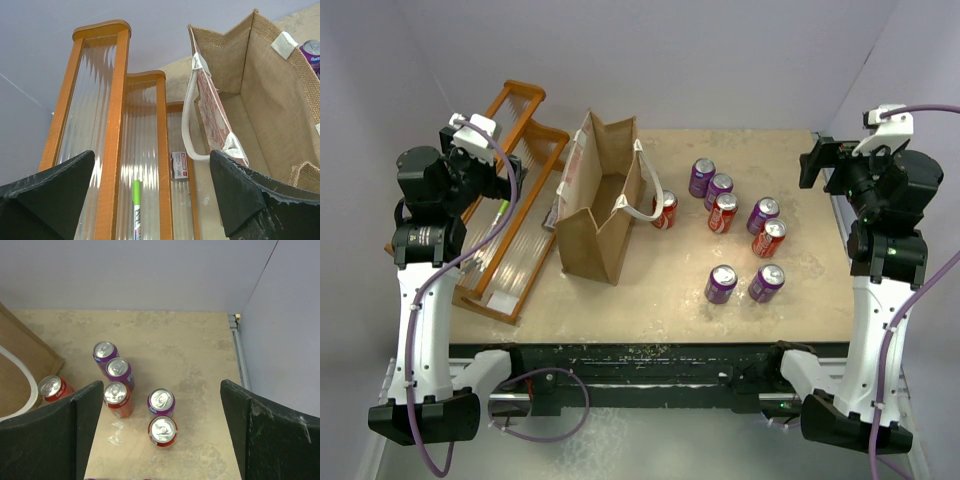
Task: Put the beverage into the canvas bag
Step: Move the canvas bag to the center of the board.
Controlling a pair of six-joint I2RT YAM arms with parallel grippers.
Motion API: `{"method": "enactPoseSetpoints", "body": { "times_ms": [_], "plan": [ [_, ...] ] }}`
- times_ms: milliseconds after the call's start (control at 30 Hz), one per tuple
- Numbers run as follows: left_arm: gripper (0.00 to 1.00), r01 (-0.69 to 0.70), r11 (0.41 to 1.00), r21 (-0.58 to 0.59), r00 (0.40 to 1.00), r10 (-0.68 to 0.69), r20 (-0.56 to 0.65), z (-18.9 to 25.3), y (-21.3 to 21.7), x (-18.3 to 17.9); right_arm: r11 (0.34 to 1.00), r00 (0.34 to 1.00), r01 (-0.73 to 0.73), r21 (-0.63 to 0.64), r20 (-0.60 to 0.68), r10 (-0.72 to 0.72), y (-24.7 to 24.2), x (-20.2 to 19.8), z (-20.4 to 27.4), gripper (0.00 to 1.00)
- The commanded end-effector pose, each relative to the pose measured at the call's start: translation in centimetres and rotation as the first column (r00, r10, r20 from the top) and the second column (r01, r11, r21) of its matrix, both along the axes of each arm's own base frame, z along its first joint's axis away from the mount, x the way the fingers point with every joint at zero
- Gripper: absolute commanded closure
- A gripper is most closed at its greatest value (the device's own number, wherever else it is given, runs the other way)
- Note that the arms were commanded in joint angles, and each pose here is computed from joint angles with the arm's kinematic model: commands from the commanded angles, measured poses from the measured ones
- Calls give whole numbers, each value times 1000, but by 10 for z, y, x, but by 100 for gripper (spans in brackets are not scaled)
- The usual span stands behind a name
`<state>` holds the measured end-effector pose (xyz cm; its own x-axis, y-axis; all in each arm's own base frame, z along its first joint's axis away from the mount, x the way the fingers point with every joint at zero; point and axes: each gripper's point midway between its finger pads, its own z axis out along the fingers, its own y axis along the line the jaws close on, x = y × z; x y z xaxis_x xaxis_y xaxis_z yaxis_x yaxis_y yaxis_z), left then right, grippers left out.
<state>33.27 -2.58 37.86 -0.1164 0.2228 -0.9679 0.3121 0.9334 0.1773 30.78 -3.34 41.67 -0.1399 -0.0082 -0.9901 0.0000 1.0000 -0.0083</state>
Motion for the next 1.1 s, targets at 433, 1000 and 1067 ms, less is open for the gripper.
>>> {"method": "enactPoseSetpoints", "body": {
  "times_ms": [433,1000,1067],
  "plan": [
    [1,120,989,89,993,-117,-33,13,-19,7,998,996,-40,-44,83,44,1,13,21,0],
    [5,153,987,-44,900,-158,-406,-65,-106,90,988,989,-145,-54,1,146,25,27,-15,0],
    [9,143,987,-79,878,-163,-450,-75,-114,98,987,988,-154,-54,-5,154,27,26,-19,0]
  ]
}}
